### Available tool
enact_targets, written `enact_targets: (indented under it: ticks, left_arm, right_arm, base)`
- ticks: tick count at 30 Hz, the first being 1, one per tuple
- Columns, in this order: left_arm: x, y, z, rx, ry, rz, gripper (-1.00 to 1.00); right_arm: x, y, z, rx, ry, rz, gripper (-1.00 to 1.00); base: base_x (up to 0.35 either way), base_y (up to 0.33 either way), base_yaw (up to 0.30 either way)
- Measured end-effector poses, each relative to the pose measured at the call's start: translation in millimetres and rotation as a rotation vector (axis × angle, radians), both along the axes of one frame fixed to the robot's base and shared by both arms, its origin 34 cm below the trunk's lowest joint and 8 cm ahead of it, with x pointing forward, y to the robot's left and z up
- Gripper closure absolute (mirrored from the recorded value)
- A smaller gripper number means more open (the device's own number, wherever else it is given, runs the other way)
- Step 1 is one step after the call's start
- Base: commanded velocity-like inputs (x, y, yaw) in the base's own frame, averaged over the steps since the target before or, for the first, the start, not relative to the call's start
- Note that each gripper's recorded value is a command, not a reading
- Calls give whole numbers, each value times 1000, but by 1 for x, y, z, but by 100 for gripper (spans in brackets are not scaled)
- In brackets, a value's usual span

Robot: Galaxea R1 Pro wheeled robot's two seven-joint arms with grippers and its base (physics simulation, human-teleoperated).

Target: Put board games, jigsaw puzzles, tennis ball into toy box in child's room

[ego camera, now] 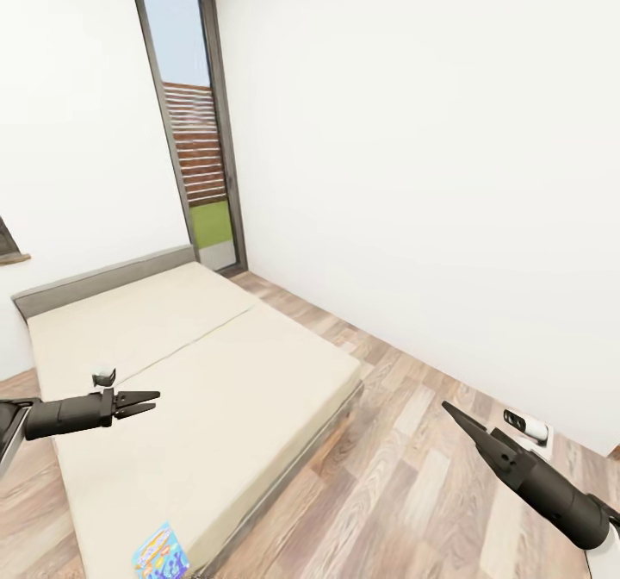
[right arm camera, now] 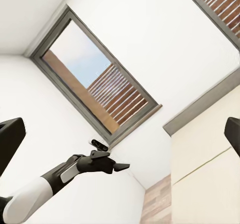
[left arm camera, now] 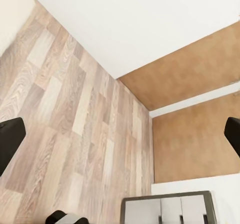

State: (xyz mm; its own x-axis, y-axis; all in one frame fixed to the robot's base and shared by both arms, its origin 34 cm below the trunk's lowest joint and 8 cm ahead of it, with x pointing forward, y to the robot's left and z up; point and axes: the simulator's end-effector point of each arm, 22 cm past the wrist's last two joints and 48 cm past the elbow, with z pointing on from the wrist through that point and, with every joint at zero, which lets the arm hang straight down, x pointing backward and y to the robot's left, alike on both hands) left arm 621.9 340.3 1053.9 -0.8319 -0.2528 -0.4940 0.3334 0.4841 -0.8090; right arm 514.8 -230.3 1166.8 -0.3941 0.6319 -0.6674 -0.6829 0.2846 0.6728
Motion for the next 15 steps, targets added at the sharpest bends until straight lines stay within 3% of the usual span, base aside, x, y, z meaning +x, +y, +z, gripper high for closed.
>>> enact_targets:
  ticks: [10, 15]
  left_arm:
    - [0, -1, 0, -1, 0, -1, -100]
    - [0, -1, 0, -2, -1, -1, -100]
  right_arm:
    - [0, 0, 0, 0, -1, 0, -100]
    - [0, 0, 0, 1, -1, 0, -100]
  base:
    - [0, -298, 262]
    - [0, -183, 278]
